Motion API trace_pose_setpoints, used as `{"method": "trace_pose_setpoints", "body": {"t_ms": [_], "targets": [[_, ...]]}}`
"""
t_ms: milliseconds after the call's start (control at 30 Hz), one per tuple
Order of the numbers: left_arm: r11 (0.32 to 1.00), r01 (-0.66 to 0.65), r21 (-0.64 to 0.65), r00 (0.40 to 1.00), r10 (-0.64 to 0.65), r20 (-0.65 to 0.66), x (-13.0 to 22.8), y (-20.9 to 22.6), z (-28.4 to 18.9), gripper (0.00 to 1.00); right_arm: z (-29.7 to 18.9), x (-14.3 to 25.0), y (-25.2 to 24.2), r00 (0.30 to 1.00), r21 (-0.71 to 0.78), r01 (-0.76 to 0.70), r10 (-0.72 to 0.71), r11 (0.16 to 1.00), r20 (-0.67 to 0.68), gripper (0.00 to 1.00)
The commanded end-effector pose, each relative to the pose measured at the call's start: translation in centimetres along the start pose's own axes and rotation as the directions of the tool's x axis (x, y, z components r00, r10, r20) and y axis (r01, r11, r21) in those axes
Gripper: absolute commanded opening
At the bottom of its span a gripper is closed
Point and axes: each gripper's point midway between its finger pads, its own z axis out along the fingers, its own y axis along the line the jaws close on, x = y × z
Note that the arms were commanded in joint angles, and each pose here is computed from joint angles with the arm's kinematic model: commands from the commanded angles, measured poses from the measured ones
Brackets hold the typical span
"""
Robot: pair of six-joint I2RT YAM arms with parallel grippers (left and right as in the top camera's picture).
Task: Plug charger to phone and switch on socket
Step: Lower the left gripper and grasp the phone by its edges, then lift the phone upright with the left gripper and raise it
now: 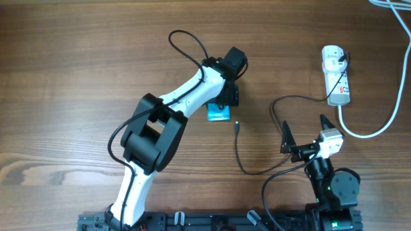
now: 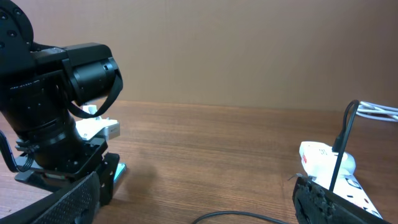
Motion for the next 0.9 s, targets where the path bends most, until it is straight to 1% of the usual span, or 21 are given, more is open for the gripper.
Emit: {"method": "trace_pose_setpoints", "body": {"t_ms": [0,33,200,300,467,567,667,767,867], "targets": [[0.999,0.008,-0.053,0.996,-0.012,-0.083,2.1,1.7,2.9,0.72,0.0,-0.2,-0.1,1.0,0.005,-0.006,0.006,1.0,0.009,1.0],[0.999,0.008,-0.053,0.996,-0.012,-0.083,2.1,1.7,2.9,0.69,0.0,-0.2,-0.1,1.0,0.005,-0.006,0.006,1.0,0.009,1.0],[0.999,0.008,-0.051,0.997,-0.012,-0.08,2.0,1.7,2.9,0.72,0.0,-0.2,-0.1,1.0,0.005,-0.006,0.006,1.0,0.009,1.0],[0.999,0.005,-0.051,0.997,-0.009,-0.08,1.9,1.8,2.9,0.72,0.0,-0.2,-0.1,1.0,0.005,-0.006,0.006,1.0,0.009,1.0],[0.998,0.04,-0.047,0.997,-0.043,-0.067,0.9,3.0,2.1,0.7,0.0,-0.2,-0.1,1.0,0.005,-0.006,0.006,1.0,0.009,1.0],[0.997,0.066,-0.028,0.997,-0.067,-0.034,-0.2,3.6,-0.2,0.68,0.0,-0.2,-0.1,1.0,0.005,-0.006,0.006,1.0,0.009,1.0],[0.996,0.091,0.014,0.995,-0.091,0.03,-1.5,4.2,-4.4,0.68,0.0,-0.2,-0.1,1.0,0.005,-0.006,0.006,1.0,0.009,1.0],[0.993,0.104,0.058,0.991,-0.108,0.073,-1.9,4.6,-8.3,0.68,0.0,-0.2,-0.1,1.0,0.005,-0.006,0.006,1.0,0.009,1.0],[0.971,0.112,0.21,0.991,-0.126,0.052,-1.2,3.6,-12.7,0.67,0.0,-0.2,-0.1,1.0,0.005,-0.006,0.006,1.0,0.009,1.0]]}}
